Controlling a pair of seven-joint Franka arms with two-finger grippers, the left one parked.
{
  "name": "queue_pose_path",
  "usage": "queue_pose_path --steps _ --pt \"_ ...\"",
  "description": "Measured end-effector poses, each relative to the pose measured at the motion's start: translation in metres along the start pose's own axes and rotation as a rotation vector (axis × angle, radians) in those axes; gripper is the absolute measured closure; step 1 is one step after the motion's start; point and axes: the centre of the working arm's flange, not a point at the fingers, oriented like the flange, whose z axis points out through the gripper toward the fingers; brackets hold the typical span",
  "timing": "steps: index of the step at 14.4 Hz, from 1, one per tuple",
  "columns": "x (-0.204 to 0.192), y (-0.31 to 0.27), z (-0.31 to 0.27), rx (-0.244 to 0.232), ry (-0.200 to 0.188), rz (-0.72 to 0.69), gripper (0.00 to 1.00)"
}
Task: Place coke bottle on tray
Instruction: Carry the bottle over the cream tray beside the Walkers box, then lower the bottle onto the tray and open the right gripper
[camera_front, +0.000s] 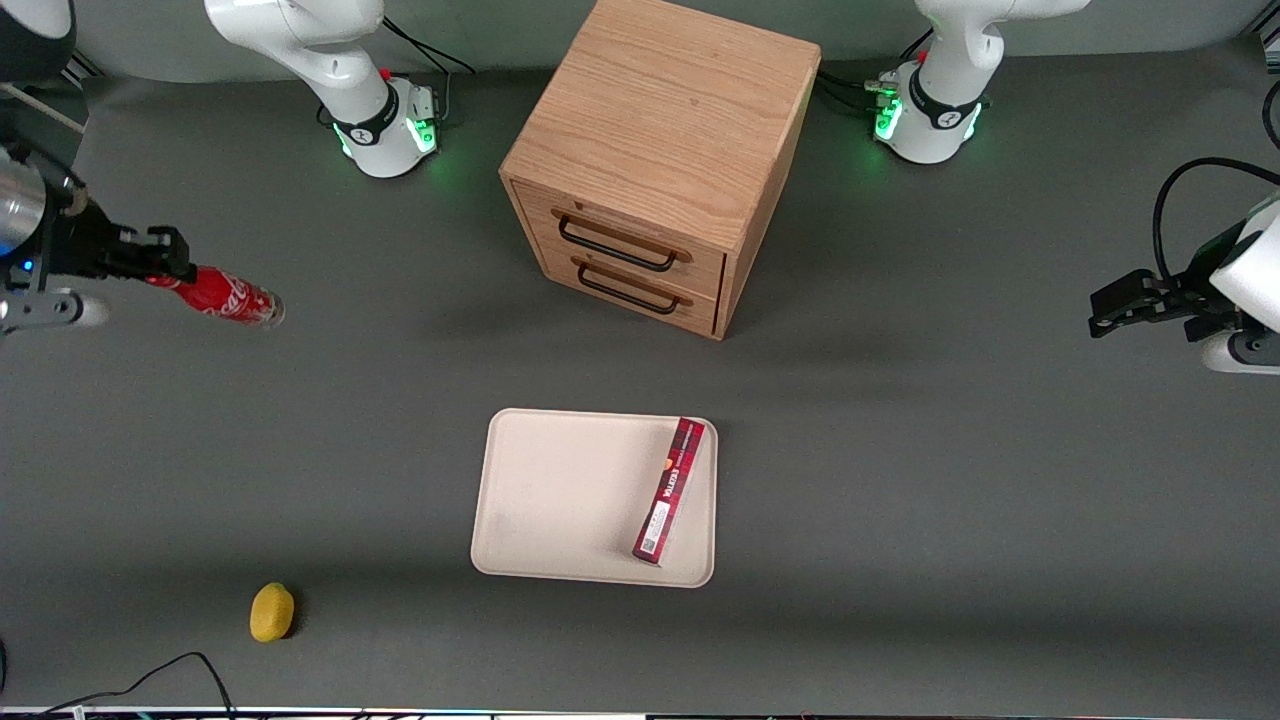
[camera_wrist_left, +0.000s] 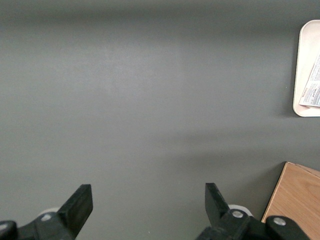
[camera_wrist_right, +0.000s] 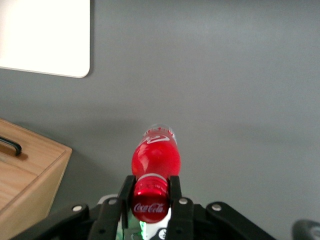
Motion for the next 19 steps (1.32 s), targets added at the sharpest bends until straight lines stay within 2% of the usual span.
queue_pose_path --steps 2,4,8,10,12,15,18,19 --pt "0.045 -0.026 0.023 -0.004 -0.003 0.04 0.69" --pt "0.087 -0.077 0.057 -0.012 0.02 0.085 0.69" --pt "0.149 -0.18 0.136 0.008 0.122 0.139 0.69" --pt "0.177 -0.207 0.18 0.036 0.184 0.162 0.69" --pt "0.2 -0.216 0.221 0.053 0.217 0.171 0.69" --pt "0.215 -0.219 0.252 0.059 0.229 0.173 0.69" --pt "0.214 -0.225 0.251 0.063 0.233 0.176 0.69" --pt "0.213 -0.227 0.251 0.063 0.232 0.181 0.65"
